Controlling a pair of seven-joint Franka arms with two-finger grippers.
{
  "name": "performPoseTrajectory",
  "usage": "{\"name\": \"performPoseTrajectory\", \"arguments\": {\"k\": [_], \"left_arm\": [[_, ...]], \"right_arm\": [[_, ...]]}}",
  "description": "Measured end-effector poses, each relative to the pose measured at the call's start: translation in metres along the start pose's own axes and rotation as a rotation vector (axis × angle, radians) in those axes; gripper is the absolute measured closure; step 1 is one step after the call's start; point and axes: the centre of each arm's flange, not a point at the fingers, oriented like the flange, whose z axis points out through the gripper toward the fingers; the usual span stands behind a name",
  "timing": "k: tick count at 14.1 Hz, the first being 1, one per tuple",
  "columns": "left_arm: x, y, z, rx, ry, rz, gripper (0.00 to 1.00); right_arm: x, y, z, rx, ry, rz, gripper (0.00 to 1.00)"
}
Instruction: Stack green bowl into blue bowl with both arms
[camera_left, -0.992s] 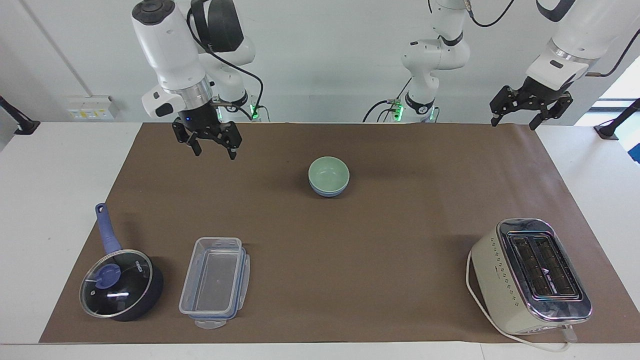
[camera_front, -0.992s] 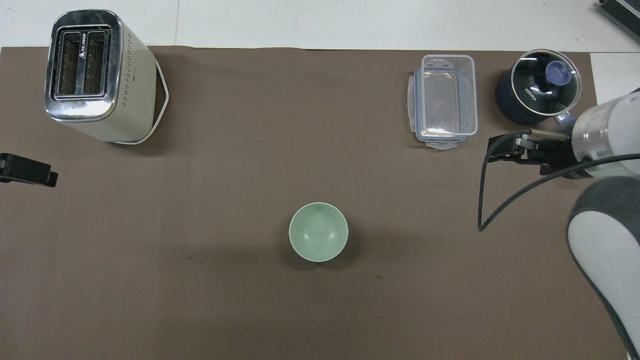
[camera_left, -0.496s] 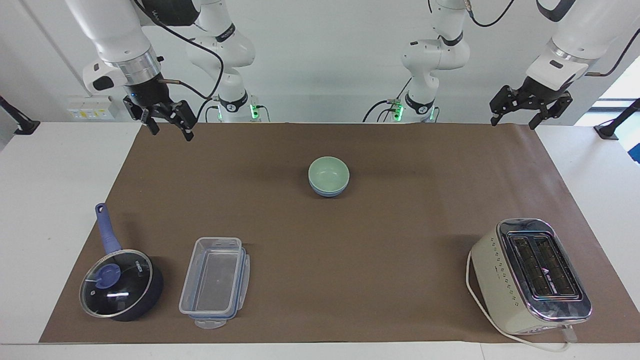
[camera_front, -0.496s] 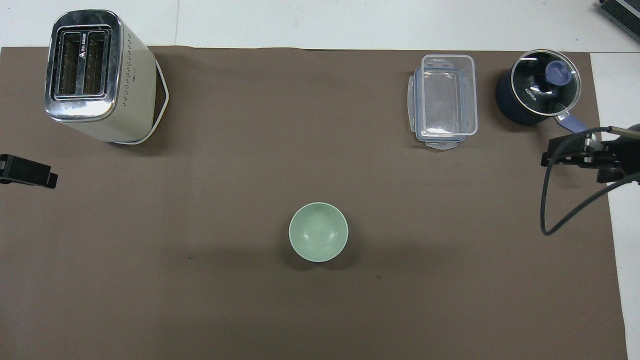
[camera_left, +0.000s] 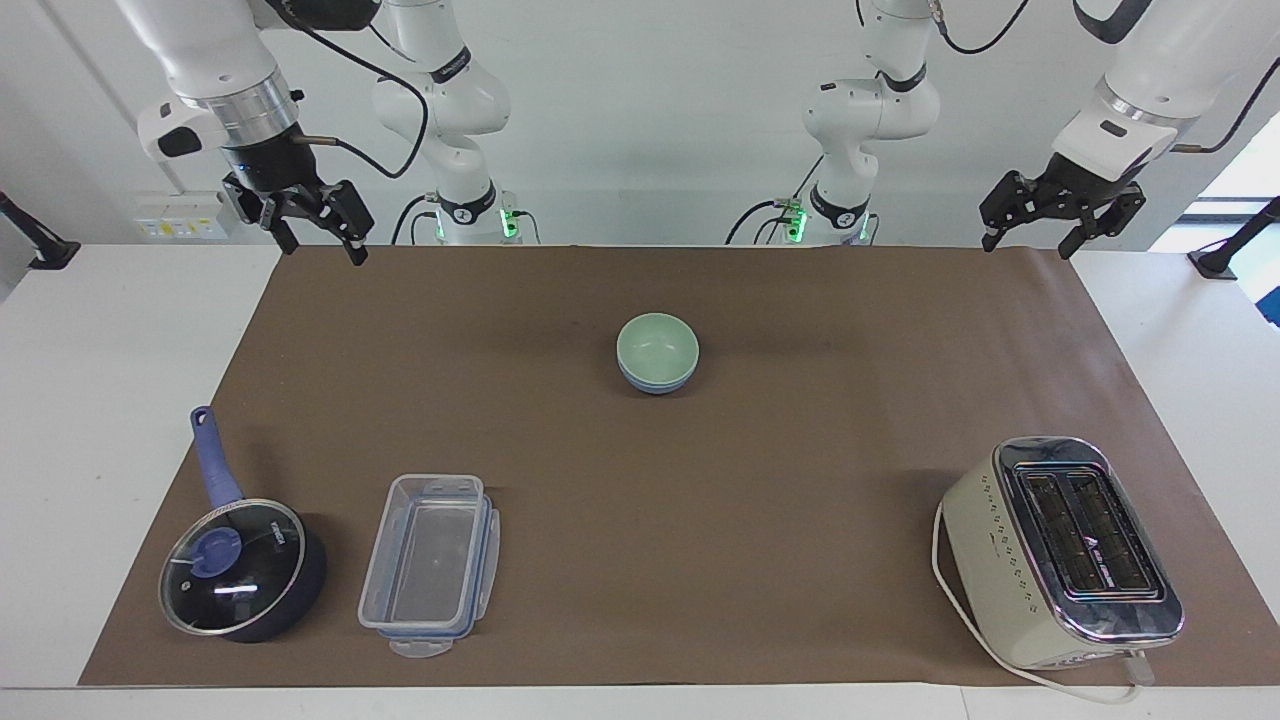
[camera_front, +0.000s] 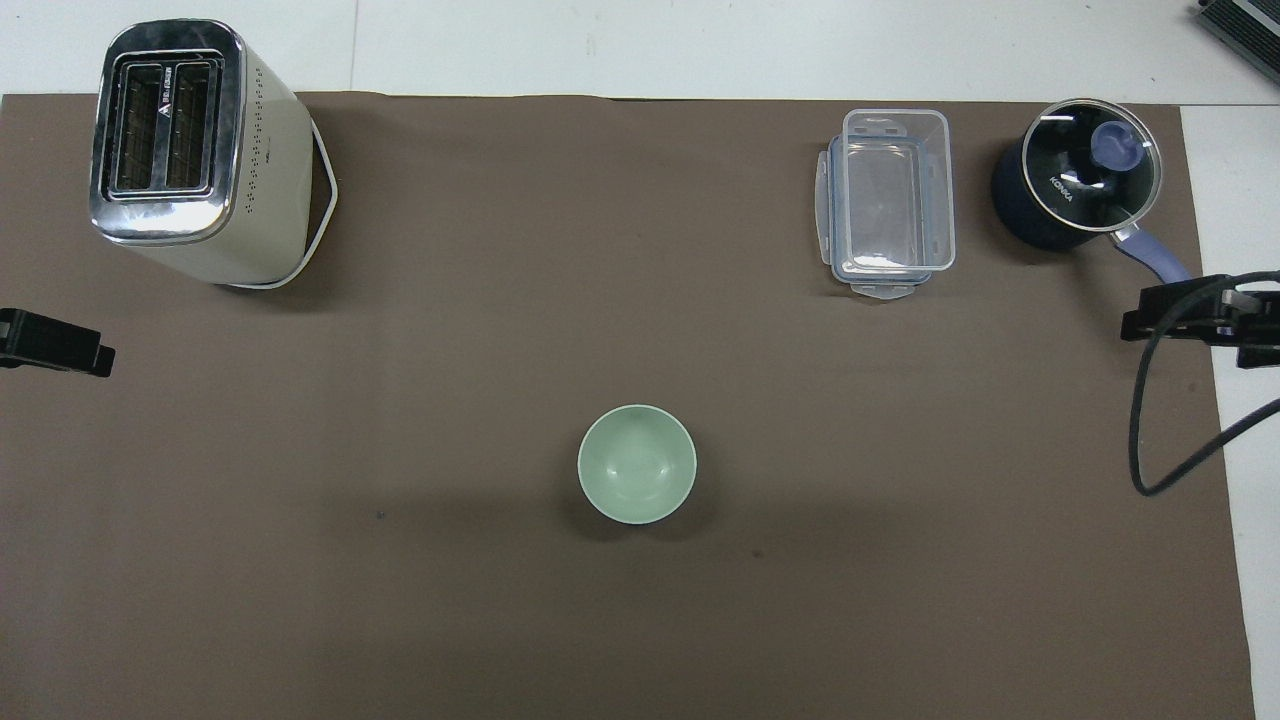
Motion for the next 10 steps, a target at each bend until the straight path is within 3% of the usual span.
{"name": "performPoseTrajectory", "arguments": {"k": [3, 10], "left_arm": [[0.000, 0.000, 0.000, 0.000, 0.001, 0.000, 0.00], [0.000, 0.000, 0.000, 0.000, 0.001, 0.000, 0.00]], "right_arm": [[-0.011, 0.003, -0.005, -0.061, -0.068, -0.023, 0.00], [-0.012, 0.001, -0.014, -0.071, -0.057, -0.039, 0.00]]}}
